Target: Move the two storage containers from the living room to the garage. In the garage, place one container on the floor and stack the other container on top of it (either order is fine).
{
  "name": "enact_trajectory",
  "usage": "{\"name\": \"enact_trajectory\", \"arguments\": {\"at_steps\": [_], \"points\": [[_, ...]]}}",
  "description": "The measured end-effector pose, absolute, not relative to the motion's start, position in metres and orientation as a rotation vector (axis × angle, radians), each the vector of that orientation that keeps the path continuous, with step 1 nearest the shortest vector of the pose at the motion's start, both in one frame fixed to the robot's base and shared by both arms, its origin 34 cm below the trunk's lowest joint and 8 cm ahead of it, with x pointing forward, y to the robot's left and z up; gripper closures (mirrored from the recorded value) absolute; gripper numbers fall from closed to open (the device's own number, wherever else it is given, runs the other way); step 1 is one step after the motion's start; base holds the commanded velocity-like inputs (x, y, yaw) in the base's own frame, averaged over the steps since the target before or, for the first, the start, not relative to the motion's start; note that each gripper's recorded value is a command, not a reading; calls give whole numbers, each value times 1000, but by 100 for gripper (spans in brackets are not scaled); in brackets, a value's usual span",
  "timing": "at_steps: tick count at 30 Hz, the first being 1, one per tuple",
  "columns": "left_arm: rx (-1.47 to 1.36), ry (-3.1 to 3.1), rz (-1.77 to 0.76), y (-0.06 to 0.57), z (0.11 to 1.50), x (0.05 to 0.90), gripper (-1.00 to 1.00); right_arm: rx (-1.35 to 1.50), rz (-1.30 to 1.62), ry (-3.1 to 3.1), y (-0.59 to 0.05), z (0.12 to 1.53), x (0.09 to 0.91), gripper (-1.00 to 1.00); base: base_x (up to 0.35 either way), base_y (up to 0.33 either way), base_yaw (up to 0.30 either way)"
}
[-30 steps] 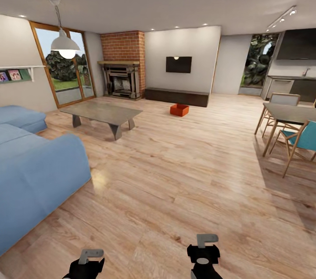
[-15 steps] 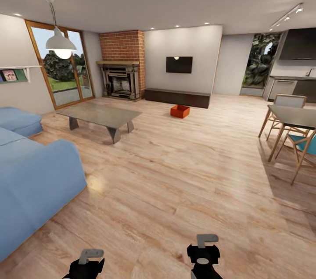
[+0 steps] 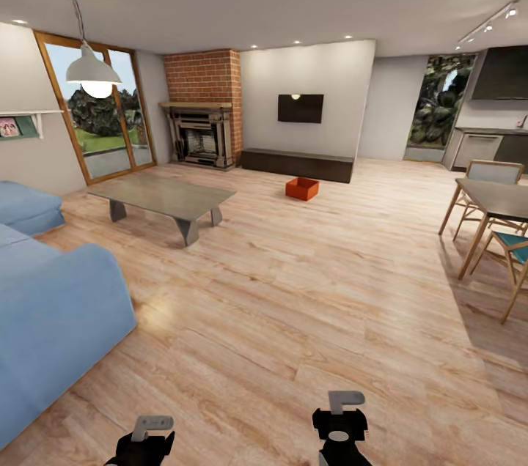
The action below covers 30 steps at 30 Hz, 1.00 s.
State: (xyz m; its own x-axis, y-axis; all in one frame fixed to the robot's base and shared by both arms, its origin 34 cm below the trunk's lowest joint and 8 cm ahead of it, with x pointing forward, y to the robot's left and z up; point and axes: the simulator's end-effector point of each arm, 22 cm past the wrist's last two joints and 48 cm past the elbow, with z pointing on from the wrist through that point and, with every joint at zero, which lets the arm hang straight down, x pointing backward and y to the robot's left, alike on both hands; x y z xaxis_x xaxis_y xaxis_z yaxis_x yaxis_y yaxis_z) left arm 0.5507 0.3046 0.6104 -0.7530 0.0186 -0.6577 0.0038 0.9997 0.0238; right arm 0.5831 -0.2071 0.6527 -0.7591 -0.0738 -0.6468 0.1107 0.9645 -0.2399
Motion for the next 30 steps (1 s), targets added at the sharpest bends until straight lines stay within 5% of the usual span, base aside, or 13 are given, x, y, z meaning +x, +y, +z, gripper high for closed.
{"name": "enact_trajectory", "arguments": {"at_steps": [30], "points": [[16,2424,25,303,610,551,-100,26,-341,2410,-206,652,583,-100,332,0,0]]}}
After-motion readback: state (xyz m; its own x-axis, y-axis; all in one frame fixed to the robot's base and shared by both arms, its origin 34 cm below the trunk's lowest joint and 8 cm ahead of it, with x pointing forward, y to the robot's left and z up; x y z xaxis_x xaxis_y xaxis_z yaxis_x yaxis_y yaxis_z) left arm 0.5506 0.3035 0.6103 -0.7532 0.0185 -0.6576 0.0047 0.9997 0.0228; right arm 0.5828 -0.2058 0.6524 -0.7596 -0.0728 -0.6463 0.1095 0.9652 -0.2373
